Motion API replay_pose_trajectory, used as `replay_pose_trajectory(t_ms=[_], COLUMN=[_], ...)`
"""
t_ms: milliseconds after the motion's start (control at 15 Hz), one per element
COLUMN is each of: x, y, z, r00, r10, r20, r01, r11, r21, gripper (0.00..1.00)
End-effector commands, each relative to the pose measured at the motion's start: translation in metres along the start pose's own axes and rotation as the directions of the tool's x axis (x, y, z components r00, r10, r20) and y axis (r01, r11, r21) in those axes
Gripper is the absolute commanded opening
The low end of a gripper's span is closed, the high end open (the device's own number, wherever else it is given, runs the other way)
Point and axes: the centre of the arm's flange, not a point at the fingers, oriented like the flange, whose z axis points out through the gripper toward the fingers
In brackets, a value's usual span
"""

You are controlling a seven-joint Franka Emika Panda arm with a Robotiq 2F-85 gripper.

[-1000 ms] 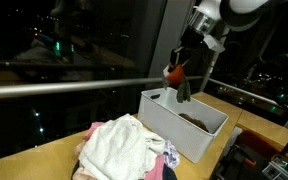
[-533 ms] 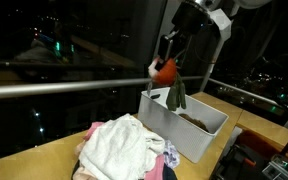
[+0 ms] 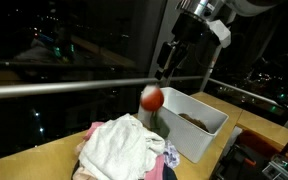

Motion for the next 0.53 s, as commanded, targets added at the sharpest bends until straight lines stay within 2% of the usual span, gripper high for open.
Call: replay_pose_trajectory(t_ms=[0, 67, 133, 467], x=[-0.01, -0.013, -0.016, -0.037], y=[0.032, 0.045, 0.058, 0.14], z=[0.0, 0.003, 0.006, 0.024], r00=[0.999, 0.999, 0.998, 0.991], r10=[0.034, 0.048, 0.062, 0.124], r20=[0.016, 0.021, 0.026, 0.055], r01=[-0.034, -0.048, -0.061, -0.12], r11=[0.999, 0.999, 0.998, 0.991], r21=[-0.008, -0.013, -0.02, -0.062], gripper=[0.88, 0.96, 0.99, 1.0])
